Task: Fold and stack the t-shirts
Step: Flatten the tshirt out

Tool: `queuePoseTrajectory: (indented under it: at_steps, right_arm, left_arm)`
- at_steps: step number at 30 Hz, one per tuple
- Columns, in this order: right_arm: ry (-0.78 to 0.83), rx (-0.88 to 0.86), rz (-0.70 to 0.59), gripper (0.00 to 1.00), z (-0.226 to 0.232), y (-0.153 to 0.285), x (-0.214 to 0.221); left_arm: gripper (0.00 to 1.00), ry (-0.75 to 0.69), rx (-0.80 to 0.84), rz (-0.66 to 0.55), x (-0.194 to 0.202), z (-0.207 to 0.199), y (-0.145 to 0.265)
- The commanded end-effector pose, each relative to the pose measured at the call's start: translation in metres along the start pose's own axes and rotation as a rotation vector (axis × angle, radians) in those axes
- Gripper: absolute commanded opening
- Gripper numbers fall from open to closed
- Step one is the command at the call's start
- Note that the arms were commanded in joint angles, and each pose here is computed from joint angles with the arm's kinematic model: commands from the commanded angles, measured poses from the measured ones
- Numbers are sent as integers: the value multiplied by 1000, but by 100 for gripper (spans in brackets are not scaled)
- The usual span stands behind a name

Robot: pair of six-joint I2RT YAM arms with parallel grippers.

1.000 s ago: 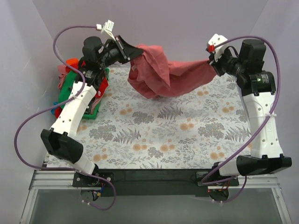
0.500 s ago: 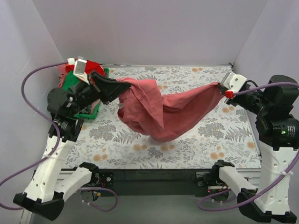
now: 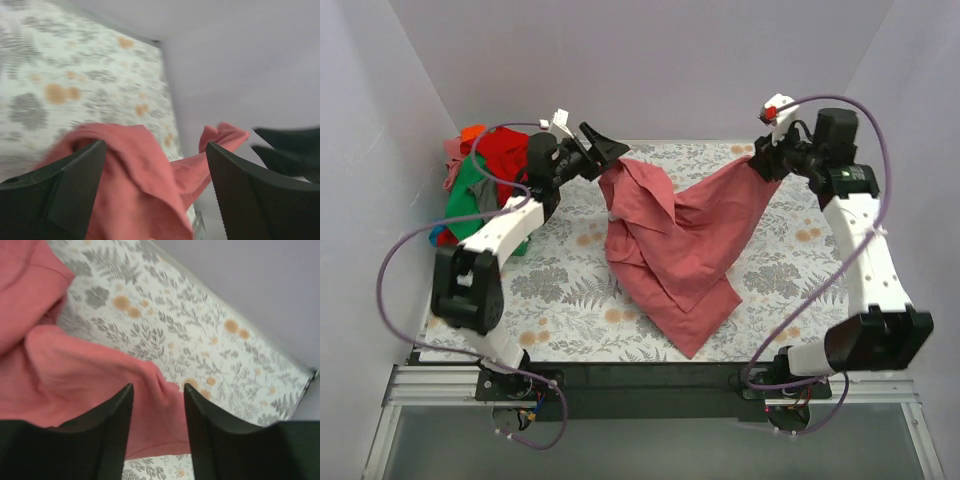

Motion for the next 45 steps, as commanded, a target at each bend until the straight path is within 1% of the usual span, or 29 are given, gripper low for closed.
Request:
queuePoseTrajectory:
  at_steps: [1,3,4,5,6,7,8,9,10,11,12,13,14,15,16,18,19,21,22,23,26,28,35,38,41,45]
  right_arm:
    - [-137,223,125,56,-25,-32,12]
    - [-150,196,173,67,-18,-38,29]
    - [-144,190,172,76,-13,-34,31]
    - [-135,147,203,78,-3,-37,47]
    - [-122,112,203,81,4,-36,53]
    - [-91,15,144,86,17,-33,51]
    - [-25,-76,124,89,27,-33,58]
    - [-1,-194,108,91,45,-34,71]
    - [-26,-374,51,89,70,-31,75]
    - [-17,-464,42,88,88,-32,78]
    - [0,-544,56,87,107,-36,91]
    - [10,-567,105,84,118,-39,98]
    - [46,-627,126,82,139,-45,98]
    - [52,-667,177,80,156,-47,110]
    - [73,-664,235,73,163,-51,116]
    - [121,-699,271,69,184,-58,117]
    - [130,-693,333,68,191,-59,126]
    - [187,-695,352,68,204,-65,126]
    - [203,-683,389,68,206,-67,130]
    - [215,-698,398,68,213,-69,131]
    - [229,-719,450,68,226,-77,138]
    - [238,-724,489,68,231,-83,144]
    - [220,-733,561,62,236,-100,151]
    - [222,-749,577,58,241,-103,154]
    - [228,-764,580,53,245,-103,154]
    - [225,-779,579,41,247,-105,152]
  left_arm:
    - [85,144,-279,-21,-17,78,-44]
    - [86,142,-318,15,-15,92,-50]
    - [87,100,-316,13,-16,90,-48]
    - [88,72,-313,2,-18,86,-45]
    - [88,48,-312,-4,-18,82,-41]
    - [88,-23,-297,-16,-20,69,-30]
    - [88,-51,-296,-16,-20,63,-24]
    - [88,-75,-307,-1,-17,59,-15]
    - [88,-103,-305,-4,-16,53,-8]
    - [89,-140,-314,12,-7,48,10]
    - [89,-148,-323,28,-1,47,21]
    - [90,-157,-329,38,4,47,30]
    - [90,-149,-356,84,21,60,45]
    - [90,-168,-330,87,26,49,59]
    - [90,-169,-340,101,34,51,69]
    - [90,-156,-350,149,53,56,94]
    - [90,-152,-353,161,58,56,101]
    - [90,-136,-369,184,70,62,116]
    - [90,-151,-347,175,72,54,123]
    - [90,-156,-341,174,75,53,127]
    - [90,-186,-315,173,82,49,140]
    - [91,-217,-319,172,87,54,147]
    - [91,-222,-363,198,104,74,163]
    - [91,-219,-373,193,111,79,171]
    - [91,-237,-352,178,109,73,173]
    - [91,-238,-345,180,109,73,172]
Point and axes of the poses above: each gripper's point midway between its finger pads, its own y axis back along the fingers, its own z axis along the line the jaws close on, x = y × z, the point moved 9 cm from there along y, back along the fingers, and after that the axes turned 10 degrees about y, right-handed, at the moved point
